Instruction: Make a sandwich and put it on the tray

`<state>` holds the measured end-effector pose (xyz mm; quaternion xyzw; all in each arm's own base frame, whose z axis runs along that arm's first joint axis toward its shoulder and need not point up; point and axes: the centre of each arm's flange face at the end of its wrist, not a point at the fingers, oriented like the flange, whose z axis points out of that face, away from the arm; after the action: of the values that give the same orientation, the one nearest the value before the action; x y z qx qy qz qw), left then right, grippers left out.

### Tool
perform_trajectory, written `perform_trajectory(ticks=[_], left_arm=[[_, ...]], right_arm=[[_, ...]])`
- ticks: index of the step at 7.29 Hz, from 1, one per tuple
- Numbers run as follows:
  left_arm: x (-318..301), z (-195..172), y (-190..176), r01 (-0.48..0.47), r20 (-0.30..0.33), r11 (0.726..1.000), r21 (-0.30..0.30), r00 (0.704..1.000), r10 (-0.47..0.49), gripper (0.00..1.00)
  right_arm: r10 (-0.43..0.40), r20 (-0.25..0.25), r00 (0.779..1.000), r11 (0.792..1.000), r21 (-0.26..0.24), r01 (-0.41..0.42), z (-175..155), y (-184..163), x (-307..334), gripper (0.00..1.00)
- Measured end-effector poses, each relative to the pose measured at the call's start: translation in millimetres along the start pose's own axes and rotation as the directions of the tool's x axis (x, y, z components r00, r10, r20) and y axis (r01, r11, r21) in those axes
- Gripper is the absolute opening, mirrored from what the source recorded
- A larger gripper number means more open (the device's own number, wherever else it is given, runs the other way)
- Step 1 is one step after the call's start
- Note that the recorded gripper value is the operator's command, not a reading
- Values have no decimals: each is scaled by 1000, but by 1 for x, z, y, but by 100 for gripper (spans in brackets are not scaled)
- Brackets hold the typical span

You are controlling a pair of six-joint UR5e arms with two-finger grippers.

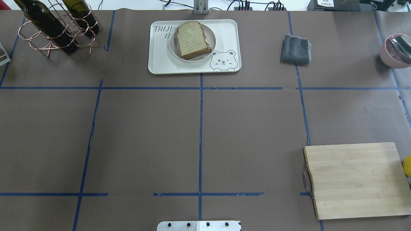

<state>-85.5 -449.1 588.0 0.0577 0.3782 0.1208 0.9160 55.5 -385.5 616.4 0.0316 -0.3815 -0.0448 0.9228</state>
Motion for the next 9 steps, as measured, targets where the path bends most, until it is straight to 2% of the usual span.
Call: perform_trajectory(ticks=[4, 7, 9], left_arm=[[8, 28, -25, -36, -9, 998, -57, 999, 36, 100], [1, 43, 6, 1, -19, 996, -88, 1000, -3, 100], [2, 43, 13, 6, -22, 996, -88, 1000, -8, 100]], right_arm=[[-7, 2, 1000, 1000, 7, 7, -1, -2, -2, 100], [-1, 5, 1000, 1000, 3, 1, 1, 0, 0, 100], [0, 4, 1000, 1000, 1, 0, 2, 1, 1, 100]])
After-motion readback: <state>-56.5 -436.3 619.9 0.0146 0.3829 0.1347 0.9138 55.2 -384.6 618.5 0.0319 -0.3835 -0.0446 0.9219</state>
